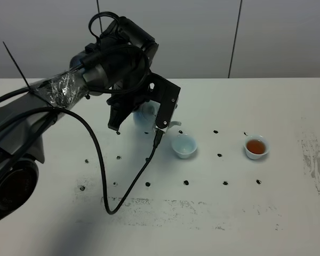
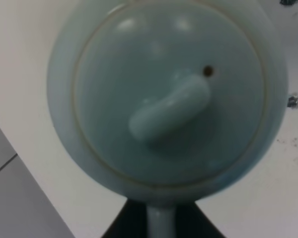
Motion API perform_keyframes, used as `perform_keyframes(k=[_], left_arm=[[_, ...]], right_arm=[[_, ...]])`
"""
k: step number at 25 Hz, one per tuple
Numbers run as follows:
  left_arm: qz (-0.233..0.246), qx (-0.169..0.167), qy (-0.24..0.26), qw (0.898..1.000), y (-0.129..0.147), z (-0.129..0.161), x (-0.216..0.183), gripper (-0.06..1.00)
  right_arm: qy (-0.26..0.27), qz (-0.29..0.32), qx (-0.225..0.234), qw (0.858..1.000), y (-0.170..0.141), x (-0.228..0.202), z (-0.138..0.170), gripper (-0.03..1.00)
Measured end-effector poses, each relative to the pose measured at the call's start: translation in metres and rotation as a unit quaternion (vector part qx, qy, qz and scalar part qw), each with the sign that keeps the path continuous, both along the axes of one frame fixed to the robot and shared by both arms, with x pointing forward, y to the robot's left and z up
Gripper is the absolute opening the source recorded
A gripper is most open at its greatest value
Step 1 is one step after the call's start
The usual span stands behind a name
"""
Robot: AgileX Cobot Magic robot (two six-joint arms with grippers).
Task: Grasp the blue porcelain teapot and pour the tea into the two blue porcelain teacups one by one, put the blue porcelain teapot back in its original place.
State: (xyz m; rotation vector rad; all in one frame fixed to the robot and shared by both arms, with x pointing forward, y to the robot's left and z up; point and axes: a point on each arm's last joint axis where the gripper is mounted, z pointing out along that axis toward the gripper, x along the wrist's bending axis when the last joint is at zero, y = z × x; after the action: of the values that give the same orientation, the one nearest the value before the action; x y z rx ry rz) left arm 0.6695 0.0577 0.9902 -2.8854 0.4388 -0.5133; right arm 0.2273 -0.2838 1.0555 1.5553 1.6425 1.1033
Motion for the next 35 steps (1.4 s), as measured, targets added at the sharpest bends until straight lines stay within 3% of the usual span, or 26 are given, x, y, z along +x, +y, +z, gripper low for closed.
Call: perform_keyframes(k=[12,20,35], left_arm=[[-0.046,0.072,-0.031,0.996,-0.023,-0.01,-0.009,0.08],[-0.074,0.122,-0.06,0.988,-0.034,-0.015,-0.011,0.08],[-0.114,0.154,-0.093,0.977,-0.05,-0.026,-0.013,0.08]], right_arm=[[0.0,0.0,0.0,1.0,0.0,0.0,0.0,0.37],[0.0,0.0,0.0,1.0,0.0,0.0,0.0,0.37],[0.0,0.0,0.0,1.0,0.0,0.0,0.0,0.37]])
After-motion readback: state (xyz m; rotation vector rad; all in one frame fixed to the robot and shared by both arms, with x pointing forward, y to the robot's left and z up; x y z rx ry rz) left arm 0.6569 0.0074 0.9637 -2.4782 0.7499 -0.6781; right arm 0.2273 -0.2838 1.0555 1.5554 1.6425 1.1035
